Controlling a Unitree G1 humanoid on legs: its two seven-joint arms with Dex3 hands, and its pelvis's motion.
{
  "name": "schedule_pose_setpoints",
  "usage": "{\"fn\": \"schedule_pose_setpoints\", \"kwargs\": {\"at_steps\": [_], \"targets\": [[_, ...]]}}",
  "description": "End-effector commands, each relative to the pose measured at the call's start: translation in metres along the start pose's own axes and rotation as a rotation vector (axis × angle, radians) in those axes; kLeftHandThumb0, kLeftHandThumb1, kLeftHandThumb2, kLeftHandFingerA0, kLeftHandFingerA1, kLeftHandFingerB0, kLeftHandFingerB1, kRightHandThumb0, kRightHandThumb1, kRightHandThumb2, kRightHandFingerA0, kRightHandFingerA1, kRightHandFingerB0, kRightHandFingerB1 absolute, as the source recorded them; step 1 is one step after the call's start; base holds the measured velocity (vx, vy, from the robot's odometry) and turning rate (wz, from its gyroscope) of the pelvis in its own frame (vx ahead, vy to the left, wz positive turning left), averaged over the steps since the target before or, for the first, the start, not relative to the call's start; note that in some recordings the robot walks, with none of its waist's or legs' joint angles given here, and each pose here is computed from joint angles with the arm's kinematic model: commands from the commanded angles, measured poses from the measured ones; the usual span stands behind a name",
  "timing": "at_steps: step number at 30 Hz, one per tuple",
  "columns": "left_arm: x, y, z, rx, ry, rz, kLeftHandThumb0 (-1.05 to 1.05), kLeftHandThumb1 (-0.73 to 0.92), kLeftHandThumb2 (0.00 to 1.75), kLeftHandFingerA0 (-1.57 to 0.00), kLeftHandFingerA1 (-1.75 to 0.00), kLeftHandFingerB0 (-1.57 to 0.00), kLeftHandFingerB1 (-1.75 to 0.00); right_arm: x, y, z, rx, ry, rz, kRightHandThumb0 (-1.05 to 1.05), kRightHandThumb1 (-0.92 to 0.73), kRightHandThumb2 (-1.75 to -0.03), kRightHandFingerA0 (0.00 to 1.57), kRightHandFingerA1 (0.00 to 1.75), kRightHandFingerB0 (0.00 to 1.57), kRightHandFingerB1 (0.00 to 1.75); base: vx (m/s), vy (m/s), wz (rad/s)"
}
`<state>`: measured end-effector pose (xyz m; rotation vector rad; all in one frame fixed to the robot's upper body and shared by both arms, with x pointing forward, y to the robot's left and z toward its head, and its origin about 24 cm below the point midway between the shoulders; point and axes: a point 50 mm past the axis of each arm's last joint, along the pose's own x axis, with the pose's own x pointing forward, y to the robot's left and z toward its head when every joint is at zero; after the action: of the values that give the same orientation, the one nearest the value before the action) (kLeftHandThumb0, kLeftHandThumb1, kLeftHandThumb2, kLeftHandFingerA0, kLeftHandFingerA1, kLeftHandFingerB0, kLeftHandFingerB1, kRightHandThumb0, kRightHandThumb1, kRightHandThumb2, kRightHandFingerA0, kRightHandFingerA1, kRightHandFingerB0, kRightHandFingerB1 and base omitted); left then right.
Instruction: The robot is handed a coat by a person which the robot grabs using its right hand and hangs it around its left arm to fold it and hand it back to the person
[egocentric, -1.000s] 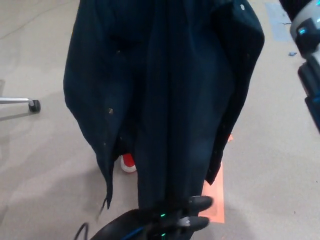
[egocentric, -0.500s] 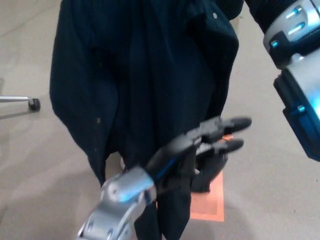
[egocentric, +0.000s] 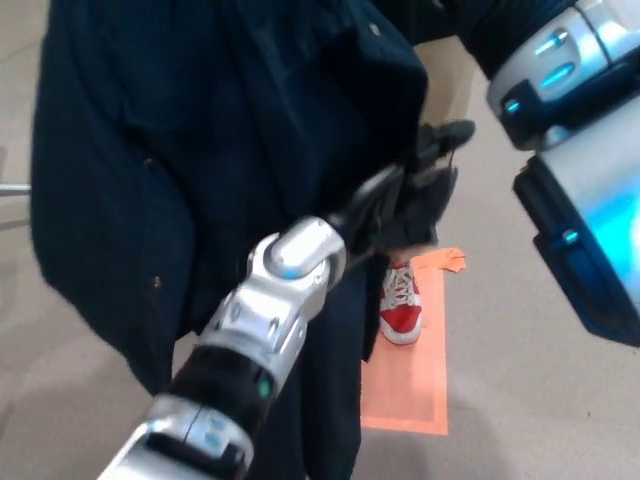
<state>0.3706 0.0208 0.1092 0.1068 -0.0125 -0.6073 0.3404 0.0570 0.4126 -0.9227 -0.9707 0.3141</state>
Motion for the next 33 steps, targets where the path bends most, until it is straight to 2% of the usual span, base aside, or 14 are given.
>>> {"fn": "schedule_pose_setpoints", "kwargs": {"at_steps": [1, 12, 13, 14, 15, 16, 17, 18, 19, 20, 21, 26, 32, 33], "targets": [[0.011, 0.014, 0.025, 0.005, -0.091, 0.099, -0.70, 0.83, 0.66, -0.52, -0.45, -0.54, -0.36, 0.004, 0.000, 0.045, 0.101, -0.190, 0.039, -0.38, -0.84, -0.66, 1.13, 0.70, 1.02, 0.70, 0.00, 0.000, 0.00], [0.012, 0.027, 0.032, -0.015, -0.118, 0.127, -0.67, 0.83, 0.66, -0.53, -0.46, -0.55, -0.37, 0.002, 0.004, 0.061, 0.119, -0.234, 0.069, -0.40, -0.84, -0.66, 1.08, 0.75, 0.99, 0.68, 0.00, 0.000, 0.00], [0.011, 0.062, 0.033, 0.038, 0.144, 0.176, -0.96, 0.56, 1.01, -0.54, -0.62, -0.57, -0.58, -0.002, -0.019, 0.079, 0.161, -0.339, 0.028, -0.35, -0.81, -0.63, 1.06, 0.77, 0.90, 0.66, 0.00, 0.000, 0.00], [0.007, 0.069, 0.041, 0.301, 0.040, 0.221, -0.79, 0.75, 0.87, -0.54, -0.53, -0.46, -0.43, -0.003, -0.027, 0.084, 0.178, -0.345, -0.005, -0.38, -0.84, -0.65, 1.12, 0.81, 0.96, 0.70, 0.00, 0.000, 0.00], [0.006, 0.067, 0.044, 0.406, -0.022, 0.220, -0.79, 0.75, 0.87, -0.54, -0.53, -0.46, -0.43, -0.003, -0.029, 0.085, 0.184, -0.343, -0.016, -0.38, -0.84, -0.65, 1.12, 0.81, 0.96, 0.70, 0.00, 0.000, 0.00], [0.005, 0.065, 0.047, 0.242, -0.093, 0.190, -0.76, 0.92, 0.73, -0.52, -0.44, -0.48, -0.36, -0.004, -0.031, 0.087, 0.170, -0.353, -0.056, -0.36, -0.85, -0.66, 1.21, 0.76, 1.07, 0.74, 0.00, 0.000, 0.00], [0.004, 0.067, 0.048, 0.197, -0.117, 0.201, -0.71, 0.92, 0.71, -0.48, -0.39, -0.44, -0.34, -0.004, -0.032, 0.088, 0.173, -0.359, -0.061, -0.36, -0.86, -0.67, 1.23, 0.74, 1.11, 0.75, 0.00, 0.000, 0.00], [0.005, 0.071, 0.045, 0.167, -0.060, 0.244, -0.71, 0.79, 1.12, -0.04, -0.40, -0.05, -0.37, -0.005, -0.033, 0.090, 0.175, -0.361, -0.066, -0.39, -0.91, -0.68, 1.21, 0.80, 1.18, 0.77, 0.00, 0.000, 0.00], [0.005, 0.076, 0.041, 0.145, 0.020, 0.291, -0.71, 0.79, 1.12, -0.04, -0.40, -0.05, -0.37, -0.005, -0.035, 0.091, 0.176, -0.362, -0.072, -0.39, -0.91, -0.68, 1.21, 0.80, 1.18, 0.77, 0.00, 0.000, 0.00], [0.003, 0.082, 0.041, 0.208, 0.071, 0.348, -0.80, 0.86, 1.15, -0.01, -0.16, -0.01, -0.16, -0.007, -0.044, 0.095, 0.163, -0.370, -0.106, -0.37, -0.87, -0.66, 1.26, 0.70, 1.21, 0.74, 0.00, 0.000, 0.00], [0.003, 0.085, 0.040, 0.209, 0.086, 0.354, -0.89, 0.88, 1.19, 0.00, -0.10, 0.00, -0.09, -0.008, -0.047, 0.096, 0.166, -0.373, -0.111, -0.37, -0.87, -0.65, 1.25, 0.71, 1.18, 0.79, 0.00, 0.000, 0.00], [-0.006, 0.101, 0.039, 0.140, 0.082, 0.381, -0.86, 0.80, 1.15, 0.00, -0.18, 0.00, -0.17, -0.015, -0.071, 0.094, 0.138, -0.347, -0.177, -0.36, -0.87, -0.66, 1.25, 0.64, 1.16, 0.72, 0.00, 0.000, 0.00], [-0.025, 0.128, 0.030, 0.151, 0.104, 0.431, -0.85, 0.83, 1.16, 0.00, -0.14, 0.00, -0.14, -0.038, -0.121, 0.060, 0.134, -0.292, -0.263, -0.38, -0.84, -0.66, 1.22, 0.59, 1.14, 0.63, 0.00, 0.000, 0.00], [-0.028, 0.132, 0.028, 0.166, 0.107, 0.441, -0.85, 0.84, 1.16, 0.00, -0.15, 0.00, -0.15, -0.040, -0.126, 0.057, 0.134, -0.271, -0.270, -0.39, -0.84, -0.66, 1.09, 0.54, 1.14, 0.63, 0.00, 0.000, 0.00]]}}
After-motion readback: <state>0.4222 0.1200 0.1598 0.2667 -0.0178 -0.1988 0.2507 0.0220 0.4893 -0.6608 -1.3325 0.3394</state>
